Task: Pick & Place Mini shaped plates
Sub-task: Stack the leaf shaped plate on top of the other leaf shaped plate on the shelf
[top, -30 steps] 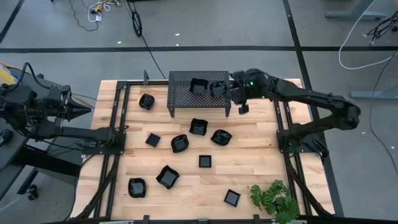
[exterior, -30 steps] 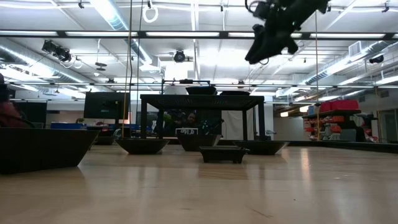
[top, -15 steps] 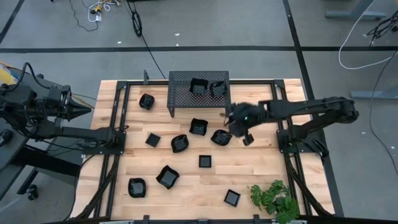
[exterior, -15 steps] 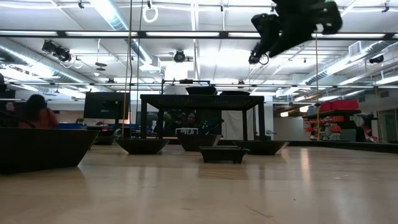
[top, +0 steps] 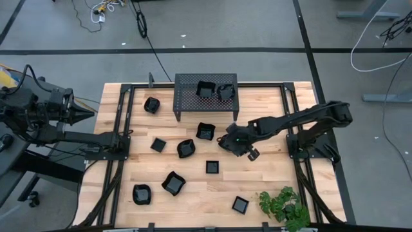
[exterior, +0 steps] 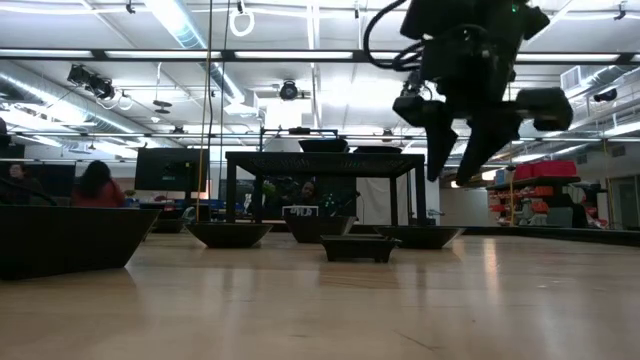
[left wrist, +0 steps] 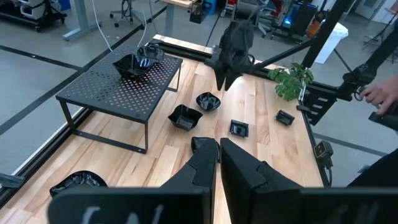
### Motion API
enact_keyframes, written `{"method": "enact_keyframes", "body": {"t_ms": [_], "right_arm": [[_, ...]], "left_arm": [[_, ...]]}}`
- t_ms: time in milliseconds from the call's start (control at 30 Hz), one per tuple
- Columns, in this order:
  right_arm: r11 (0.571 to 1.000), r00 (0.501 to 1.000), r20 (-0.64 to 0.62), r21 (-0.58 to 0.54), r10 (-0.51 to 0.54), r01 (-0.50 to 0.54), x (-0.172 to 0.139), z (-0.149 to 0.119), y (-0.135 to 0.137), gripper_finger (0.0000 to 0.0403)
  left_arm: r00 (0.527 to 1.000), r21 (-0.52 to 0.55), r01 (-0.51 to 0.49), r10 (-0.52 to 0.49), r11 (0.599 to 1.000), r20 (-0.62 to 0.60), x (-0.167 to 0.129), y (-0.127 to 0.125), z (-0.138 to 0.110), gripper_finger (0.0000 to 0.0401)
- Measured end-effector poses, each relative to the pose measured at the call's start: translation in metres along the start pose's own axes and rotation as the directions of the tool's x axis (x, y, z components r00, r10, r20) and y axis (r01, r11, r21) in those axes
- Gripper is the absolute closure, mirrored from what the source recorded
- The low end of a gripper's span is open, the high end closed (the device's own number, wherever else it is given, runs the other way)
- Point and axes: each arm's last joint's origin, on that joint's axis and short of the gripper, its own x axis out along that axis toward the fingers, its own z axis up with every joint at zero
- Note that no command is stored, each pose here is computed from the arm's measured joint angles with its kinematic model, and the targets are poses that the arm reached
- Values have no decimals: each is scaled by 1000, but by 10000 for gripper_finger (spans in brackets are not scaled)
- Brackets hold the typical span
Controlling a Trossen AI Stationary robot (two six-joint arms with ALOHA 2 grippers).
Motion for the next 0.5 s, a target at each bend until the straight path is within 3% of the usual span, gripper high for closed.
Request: {"method": "enact_keyframes", "body": {"t_ms": [300,500], "right_arm": [[999,997,-65,-12,50,-51,28,-3,10,247],[1000,992,-125,-8,-27,26,46,-3,8,247]], "left_arm": [[1000,0,0,0,1000,0,0,0,0,376],[1000,0,0,0,1000,0,0,0,0,376]]}}
